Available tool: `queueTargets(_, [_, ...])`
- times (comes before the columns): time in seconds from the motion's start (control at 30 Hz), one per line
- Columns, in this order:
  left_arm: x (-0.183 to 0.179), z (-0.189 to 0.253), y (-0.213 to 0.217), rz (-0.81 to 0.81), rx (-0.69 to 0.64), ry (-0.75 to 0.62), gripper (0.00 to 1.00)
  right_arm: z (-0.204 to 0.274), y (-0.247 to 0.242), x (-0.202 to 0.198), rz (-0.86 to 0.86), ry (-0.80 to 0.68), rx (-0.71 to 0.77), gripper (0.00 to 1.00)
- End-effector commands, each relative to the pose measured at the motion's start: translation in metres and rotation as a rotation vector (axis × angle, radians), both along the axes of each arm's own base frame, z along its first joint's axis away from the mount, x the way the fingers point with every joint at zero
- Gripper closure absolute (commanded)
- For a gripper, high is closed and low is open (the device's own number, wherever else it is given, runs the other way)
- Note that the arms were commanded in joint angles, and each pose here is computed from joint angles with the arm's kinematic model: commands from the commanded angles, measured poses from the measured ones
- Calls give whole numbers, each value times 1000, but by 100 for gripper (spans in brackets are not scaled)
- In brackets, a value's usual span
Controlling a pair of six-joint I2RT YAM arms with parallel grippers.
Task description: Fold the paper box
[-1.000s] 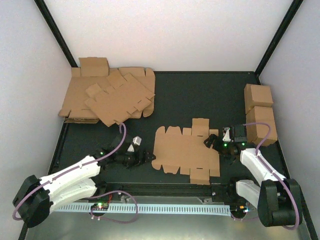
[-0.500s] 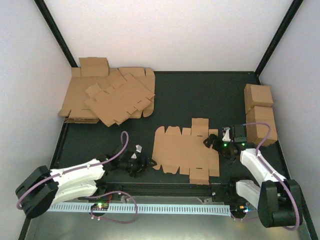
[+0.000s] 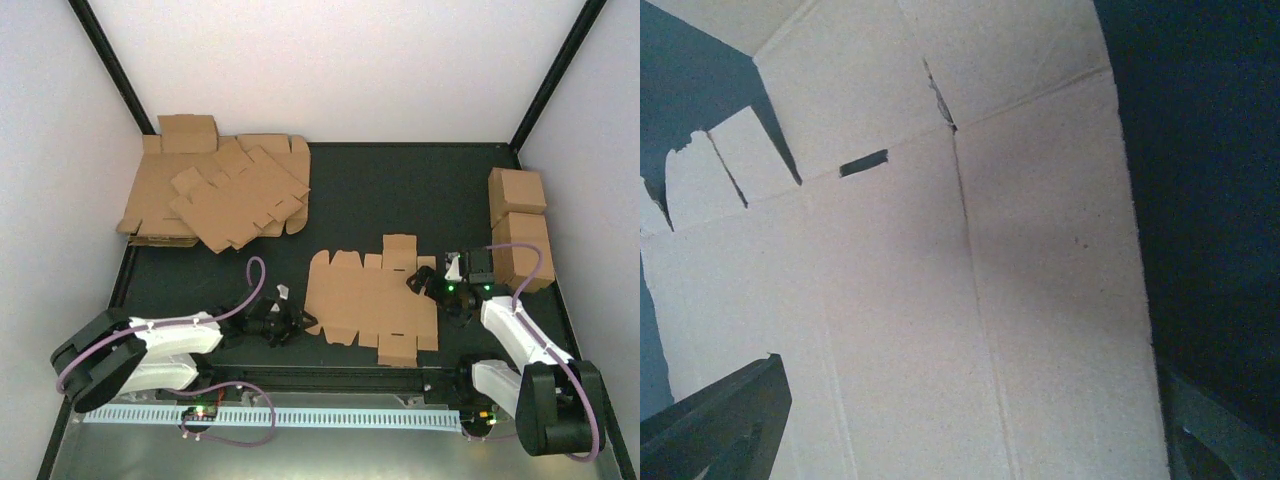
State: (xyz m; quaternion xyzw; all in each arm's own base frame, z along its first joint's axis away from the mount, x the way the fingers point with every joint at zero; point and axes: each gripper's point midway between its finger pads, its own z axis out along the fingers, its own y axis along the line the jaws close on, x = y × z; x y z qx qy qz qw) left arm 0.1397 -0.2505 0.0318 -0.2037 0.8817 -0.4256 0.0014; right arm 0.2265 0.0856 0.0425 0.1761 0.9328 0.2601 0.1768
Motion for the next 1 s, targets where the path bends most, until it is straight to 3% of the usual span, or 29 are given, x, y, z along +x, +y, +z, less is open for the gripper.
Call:
queueTargets(0.0, [20, 26, -10, 14, -16, -115, 60, 15, 4, 11, 8, -36, 18, 0])
queueTargets(0.13, [33, 42, 5, 53, 56, -219, 81, 16, 5, 11, 8, -41, 20, 0])
queueTargets(0.2, [36, 50, 9, 64, 53, -272, 97, 15, 6, 11, 13, -42, 24, 0])
queueTargets(0.5, [51, 75, 46, 55, 270, -473, 98, 31, 33, 17, 173, -94, 137, 2])
queueTargets(0.6, [54, 86, 50, 44, 288, -541, 98, 34, 40, 20, 216, -109, 175, 8])
queueTargets(0.97, [52, 86, 48, -5, 285, -581, 98, 18, 50, 36, 275, -61, 165, 13])
